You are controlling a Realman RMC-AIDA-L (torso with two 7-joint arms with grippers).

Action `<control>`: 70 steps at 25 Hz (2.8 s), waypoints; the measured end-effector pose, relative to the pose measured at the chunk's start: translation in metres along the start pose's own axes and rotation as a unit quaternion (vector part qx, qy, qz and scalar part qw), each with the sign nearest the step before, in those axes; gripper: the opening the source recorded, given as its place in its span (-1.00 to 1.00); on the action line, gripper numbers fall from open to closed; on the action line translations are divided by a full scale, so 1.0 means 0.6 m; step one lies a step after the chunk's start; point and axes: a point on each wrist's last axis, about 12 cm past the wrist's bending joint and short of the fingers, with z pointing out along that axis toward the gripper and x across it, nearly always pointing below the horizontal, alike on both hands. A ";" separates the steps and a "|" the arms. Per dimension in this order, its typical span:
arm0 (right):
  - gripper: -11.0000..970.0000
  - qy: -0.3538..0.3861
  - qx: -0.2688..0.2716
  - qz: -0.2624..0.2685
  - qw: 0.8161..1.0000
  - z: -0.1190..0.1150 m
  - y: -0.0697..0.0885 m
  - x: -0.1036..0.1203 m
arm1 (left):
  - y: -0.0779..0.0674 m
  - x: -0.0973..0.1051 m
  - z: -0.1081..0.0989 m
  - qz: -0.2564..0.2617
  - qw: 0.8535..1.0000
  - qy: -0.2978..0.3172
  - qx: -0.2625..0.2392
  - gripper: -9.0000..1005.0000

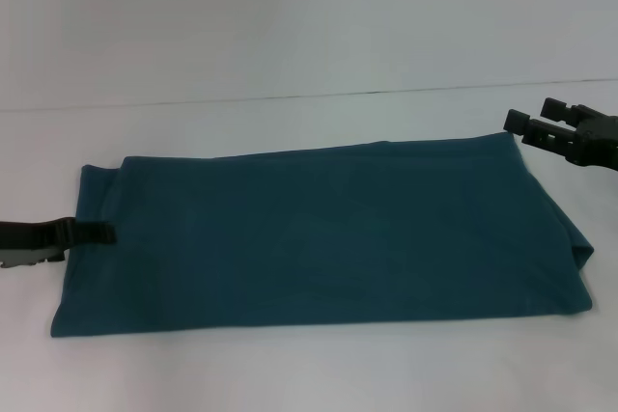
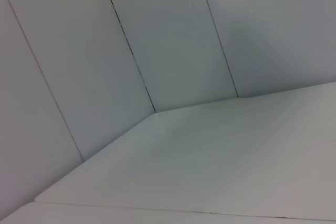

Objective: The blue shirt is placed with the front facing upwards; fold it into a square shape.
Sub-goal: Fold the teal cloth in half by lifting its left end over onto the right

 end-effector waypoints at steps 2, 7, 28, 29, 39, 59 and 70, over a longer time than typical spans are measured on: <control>0.89 0.000 0.000 0.000 1.000 0.000 0.000 0.000 | -0.001 0.001 0.000 0.000 1.000 0.002 0.001 0.74; 0.89 0.000 0.001 0.000 1.000 0.000 0.000 0.000 | -0.006 0.003 0.004 0.001 1.000 0.009 0.007 0.74; 0.89 -0.001 0.007 0.001 1.000 -0.007 -0.003 0.004 | -0.041 0.001 0.018 -0.001 0.998 0.037 0.042 0.74; 0.89 -0.001 0.007 0.001 1.000 -0.007 -0.003 0.004 | -0.042 0.001 0.019 -0.001 0.998 0.038 0.043 0.74; 0.89 -0.001 0.007 0.001 1.000 -0.007 -0.003 0.004 | -0.054 0.001 0.024 -0.001 0.997 0.044 0.057 0.73; 0.89 -0.006 0.012 0.002 1.000 -0.008 -0.005 0.002 | -0.061 0.000 0.027 0.018 0.997 0.051 0.054 -0.30; 0.89 -0.006 0.010 0.002 1.000 -0.006 -0.005 0.001 | -0.062 -0.005 0.024 0.022 0.997 0.046 0.052 -0.88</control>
